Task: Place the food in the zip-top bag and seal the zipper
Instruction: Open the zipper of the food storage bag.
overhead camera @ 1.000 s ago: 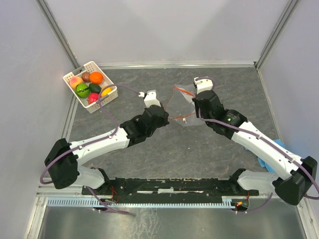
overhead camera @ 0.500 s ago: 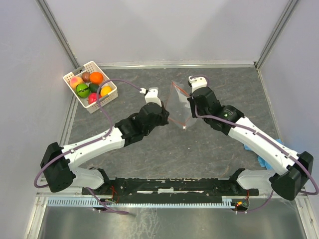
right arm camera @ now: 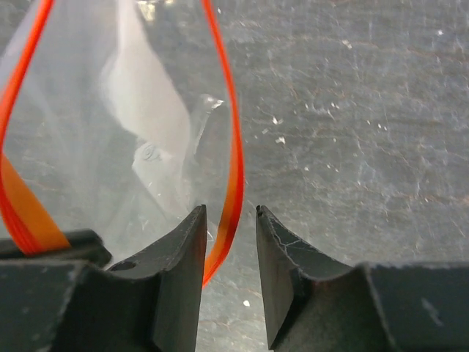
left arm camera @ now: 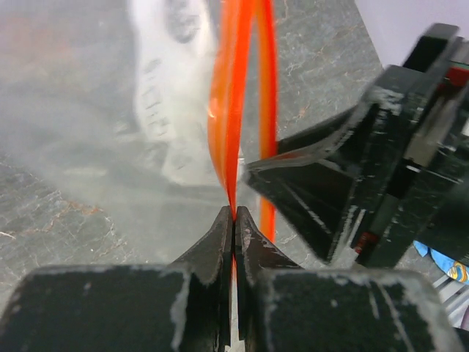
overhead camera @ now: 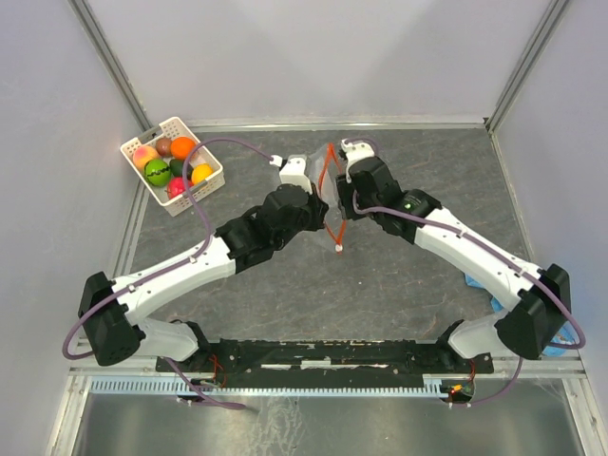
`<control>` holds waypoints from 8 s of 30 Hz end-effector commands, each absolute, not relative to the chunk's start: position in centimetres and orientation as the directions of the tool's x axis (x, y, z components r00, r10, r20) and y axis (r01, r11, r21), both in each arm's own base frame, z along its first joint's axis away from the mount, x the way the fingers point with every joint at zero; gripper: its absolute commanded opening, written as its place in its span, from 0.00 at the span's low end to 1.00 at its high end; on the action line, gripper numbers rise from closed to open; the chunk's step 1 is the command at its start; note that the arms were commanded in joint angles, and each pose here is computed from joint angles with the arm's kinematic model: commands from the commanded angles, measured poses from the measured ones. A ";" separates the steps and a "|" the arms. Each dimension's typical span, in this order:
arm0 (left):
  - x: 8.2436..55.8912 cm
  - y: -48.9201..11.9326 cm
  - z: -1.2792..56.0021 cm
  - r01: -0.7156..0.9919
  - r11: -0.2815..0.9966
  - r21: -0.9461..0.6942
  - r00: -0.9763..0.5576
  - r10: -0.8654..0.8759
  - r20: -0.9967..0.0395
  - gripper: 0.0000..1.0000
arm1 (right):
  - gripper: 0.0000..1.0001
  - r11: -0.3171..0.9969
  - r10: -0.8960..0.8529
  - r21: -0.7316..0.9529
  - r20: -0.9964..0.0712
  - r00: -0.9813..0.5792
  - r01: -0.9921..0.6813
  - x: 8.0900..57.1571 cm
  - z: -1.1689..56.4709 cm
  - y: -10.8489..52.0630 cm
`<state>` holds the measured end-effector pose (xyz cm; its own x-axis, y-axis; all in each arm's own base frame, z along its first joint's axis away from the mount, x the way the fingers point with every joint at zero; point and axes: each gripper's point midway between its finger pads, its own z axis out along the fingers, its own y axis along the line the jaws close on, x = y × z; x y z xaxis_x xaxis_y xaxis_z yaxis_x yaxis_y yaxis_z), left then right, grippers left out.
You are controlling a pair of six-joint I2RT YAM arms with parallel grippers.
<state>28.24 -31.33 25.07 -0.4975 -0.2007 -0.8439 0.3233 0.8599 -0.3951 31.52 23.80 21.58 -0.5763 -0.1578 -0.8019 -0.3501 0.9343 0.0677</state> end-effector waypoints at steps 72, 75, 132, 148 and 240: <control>30.4 -23.9 25.0 0.093 0.992 -0.088 -0.400 -0.044 -0.916 0.03 | 0.08 0.987 -0.161 -0.148 -0.820 -0.549 -0.068 33.1 22.3 14.7; 30.4 -25.1 24.6 0.134 0.984 -0.117 -0.416 -0.052 -0.908 0.03 | 0.05 0.986 -0.164 -0.149 -0.825 -0.541 -0.072 32.9 22.8 14.5; 36.1 -34.8 24.0 0.237 0.781 -0.578 -0.421 -0.454 -0.785 0.45 | 0.02 0.913 -0.406 -0.268 -0.672 -0.619 -0.308 35.4 20.0 18.3; 36.0 -33.4 22.2 0.111 0.737 -0.666 -0.443 -0.563 -0.697 0.03 | 0.24 0.932 -0.349 -0.185 -0.698 -0.625 -0.313 33.5 19.5 20.3; 32.1 -25.2 22.3 0.098 0.864 -0.494 -0.534 -0.373 -0.759 0.77 | 0.01 0.922 -0.303 -0.377 -0.843 -0.444 0.089 33.5 19.1 15.4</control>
<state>31.00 -28.09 19.52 -0.6038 -0.3582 -0.7121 0.1204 0.8421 -0.5257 32.26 15.06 17.24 -0.4901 -0.3195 -0.8110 0.0380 0.9217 -0.3861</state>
